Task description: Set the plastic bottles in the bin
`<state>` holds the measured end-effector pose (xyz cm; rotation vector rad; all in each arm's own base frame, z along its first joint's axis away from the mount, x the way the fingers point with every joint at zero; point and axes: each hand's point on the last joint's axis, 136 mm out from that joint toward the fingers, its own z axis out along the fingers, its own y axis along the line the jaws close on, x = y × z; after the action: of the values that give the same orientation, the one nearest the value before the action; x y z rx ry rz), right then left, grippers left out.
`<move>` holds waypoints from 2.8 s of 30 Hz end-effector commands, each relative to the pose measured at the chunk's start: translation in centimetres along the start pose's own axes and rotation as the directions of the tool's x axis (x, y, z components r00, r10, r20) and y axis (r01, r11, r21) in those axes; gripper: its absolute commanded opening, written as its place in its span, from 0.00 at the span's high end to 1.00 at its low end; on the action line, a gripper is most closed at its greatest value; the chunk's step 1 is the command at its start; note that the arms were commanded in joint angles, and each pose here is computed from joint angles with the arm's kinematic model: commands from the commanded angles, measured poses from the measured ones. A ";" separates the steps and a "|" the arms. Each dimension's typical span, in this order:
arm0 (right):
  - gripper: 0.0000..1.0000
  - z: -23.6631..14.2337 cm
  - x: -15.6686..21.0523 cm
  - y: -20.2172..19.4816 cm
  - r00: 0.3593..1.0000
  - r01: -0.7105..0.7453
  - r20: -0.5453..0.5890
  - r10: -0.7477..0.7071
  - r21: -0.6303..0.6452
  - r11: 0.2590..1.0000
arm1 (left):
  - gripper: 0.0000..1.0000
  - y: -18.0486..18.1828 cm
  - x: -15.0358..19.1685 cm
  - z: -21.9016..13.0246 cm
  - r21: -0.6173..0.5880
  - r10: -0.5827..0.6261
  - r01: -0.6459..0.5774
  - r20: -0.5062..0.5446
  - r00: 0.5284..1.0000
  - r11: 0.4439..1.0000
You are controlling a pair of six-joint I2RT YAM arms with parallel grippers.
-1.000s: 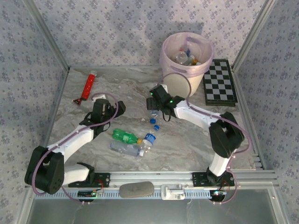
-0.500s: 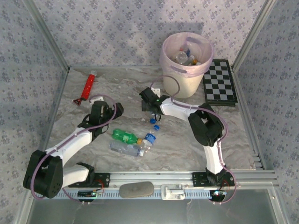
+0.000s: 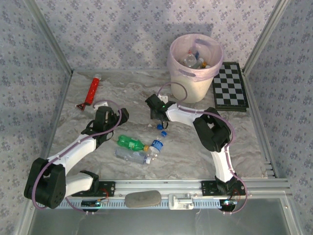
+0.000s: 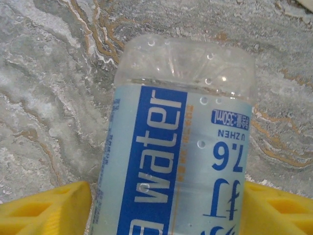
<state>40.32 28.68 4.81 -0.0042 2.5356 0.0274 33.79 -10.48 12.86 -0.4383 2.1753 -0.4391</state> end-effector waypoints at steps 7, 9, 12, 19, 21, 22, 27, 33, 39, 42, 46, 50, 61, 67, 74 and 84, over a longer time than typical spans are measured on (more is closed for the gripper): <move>0.48 0.3 0.0 -0.2 1.000 -0.017 -0.007 0.017 -0.005 1.000 | 0.00 0.2 -0.5 -0.3 -0.005 -0.022 0.022 0.019 1.000 1.000; 0.49 0.1 -0.2 -0.1 1.000 -0.011 -0.005 0.011 -0.014 1.000 | 0.00 0.2 -0.5 -0.4 -0.003 -0.024 0.024 0.020 1.000 1.000; 0.53 -0.4 -0.7 0.3 1.000 -0.010 0.007 0.011 -0.046 0.999 | 0.00 0.2 -0.5 -0.4 -0.003 -0.028 0.028 0.020 0.999 1.000; 0.55 -4.9 -4.6 3.7 0.989 0.089 0.141 -0.049 -0.293 0.952 | 0.00 -0.1 -0.7 -0.6 0.010 -0.044 0.044 0.024 0.999 0.999; 0.56 -6.9 -6.0 4.5 0.980 0.124 0.190 -0.058 -0.360 0.925 | 0.00 -0.3 -0.8 -0.6 0.022 -0.053 0.052 0.024 0.998 0.998; 0.56 -7.8 -6.6 4.7 0.976 0.137 0.211 -0.057 -0.385 0.913 | 0.00 -0.4 -0.7 -0.6 0.026 -0.055 0.054 0.021 0.998 0.998; 0.57 -13.1 -9.5 5.1 0.938 0.235 0.340 -0.066 -0.485 0.843 | 0.00 -1.3 -0.8 -0.4 0.064 -0.058 0.057 0.015 0.998 0.996; 0.57 -19.7 -13.6 2.4 0.879 0.296 0.477 -0.023 -0.506 0.810 | 0.00 -3.0 -0.7 0.0 0.124 -0.036 0.036 0.000 0.999 0.992; 0.57 -24.2 -17.4 -2.3 0.816 0.310 0.577 -0.013 -0.418 0.854 | 0.00 -5.6 -0.1 0.5 0.181 0.041 -0.037 -0.021 0.999 0.983; 0.57 -26.0 -19.1 -4.8 0.790 0.305 0.612 -0.026 -0.356 0.884 | 0.00 -6.5 0.3 0.6 0.196 0.072 -0.064 -0.031 0.997 0.978; 0.57 -28.7 -22.0 -8.7 0.737 0.250 0.676 -0.011 -0.257 0.934 | 0.00 -7.0 1.0 0.8 0.201 0.094 -0.081 -0.052 0.994 0.976; 0.58 -29.4 -24.2 -12.8 0.711 0.183 0.702 -0.041 -0.129 0.975 | 0.00 -7.2 1.6 0.9 0.205 0.100 -0.085 -0.067 0.993 0.975; 0.57 -25.4 -30.6 -21.5 0.733 -0.043 0.676 0.072 -0.059 0.997 | 0.00 -7.5 1.8 0.8 0.207 0.115 -0.095 -0.087 0.990 0.974; 0.58 -21.2 -32.8 -22.1 0.791 -0.062 0.603 0.100 -0.084 0.995 | 0.00 -7.3 1.9 0.5 0.199 0.121 -0.101 -0.091 0.988 0.975; 0.55 -17.2 -32.2 -22.2 0.867 -0.084 0.488 0.104 -0.063 0.994 | 0.00 -6.8 1.9 0.3 0.183 0.122 -0.105 -0.084 0.989 0.977; 0.26 -17.0 -32.1 -22.5 0.869 -0.102 0.482 0.112 -0.045 0.994 | 0.00 -6.6 2.0 0.6 0.170 0.130 -0.113 -0.092 0.987 0.979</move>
<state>57.47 6.01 35.32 0.1017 2.0493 0.0897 33.88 -17.17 13.10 -0.2090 2.2474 -0.5875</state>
